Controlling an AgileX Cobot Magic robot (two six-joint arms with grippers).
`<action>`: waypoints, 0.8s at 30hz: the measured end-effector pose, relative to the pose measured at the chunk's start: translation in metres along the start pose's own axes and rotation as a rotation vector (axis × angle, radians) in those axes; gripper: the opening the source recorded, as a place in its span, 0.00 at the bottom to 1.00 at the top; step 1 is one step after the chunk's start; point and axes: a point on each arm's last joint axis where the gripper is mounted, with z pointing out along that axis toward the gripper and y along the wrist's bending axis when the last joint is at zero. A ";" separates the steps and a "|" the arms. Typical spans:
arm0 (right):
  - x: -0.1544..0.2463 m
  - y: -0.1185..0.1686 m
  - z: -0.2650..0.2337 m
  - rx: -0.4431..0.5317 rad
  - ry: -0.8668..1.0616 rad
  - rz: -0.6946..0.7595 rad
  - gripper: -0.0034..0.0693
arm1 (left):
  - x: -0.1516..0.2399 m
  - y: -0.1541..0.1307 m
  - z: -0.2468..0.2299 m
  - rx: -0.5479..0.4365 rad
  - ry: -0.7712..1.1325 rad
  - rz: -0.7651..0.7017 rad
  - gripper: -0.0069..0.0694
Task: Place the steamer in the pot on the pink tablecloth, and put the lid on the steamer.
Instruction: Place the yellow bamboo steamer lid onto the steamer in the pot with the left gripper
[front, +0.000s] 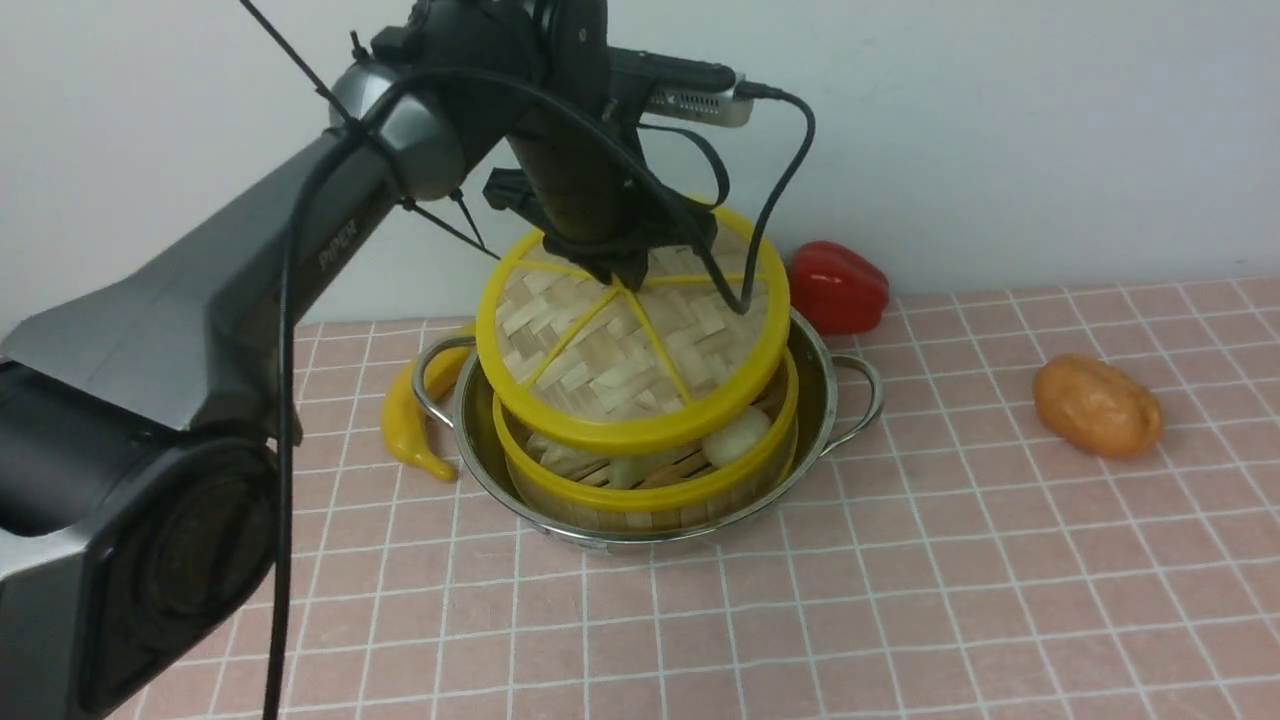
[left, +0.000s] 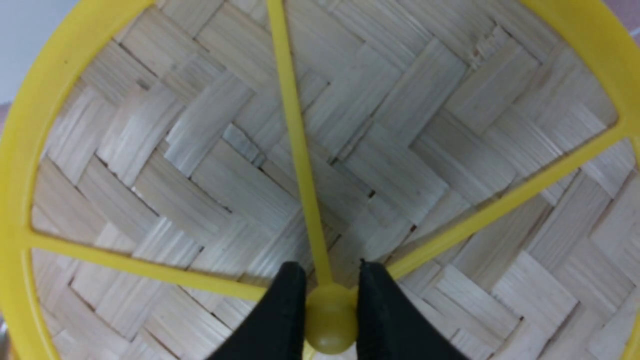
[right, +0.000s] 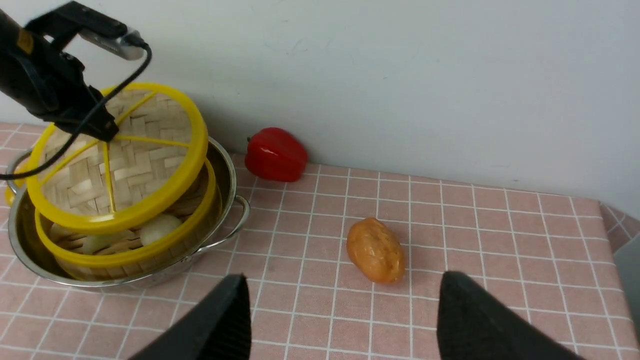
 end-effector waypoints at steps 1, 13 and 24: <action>0.000 0.000 0.000 0.000 0.000 0.001 0.72 | 0.000 0.001 -0.012 0.001 -0.021 -0.001 0.25; 0.000 0.000 0.000 -0.002 -0.001 0.015 0.72 | 0.016 0.005 -0.071 -0.007 -0.067 0.001 0.25; 0.000 0.001 0.000 -0.010 0.001 0.031 0.72 | 0.022 0.002 0.006 -0.013 0.091 0.024 0.25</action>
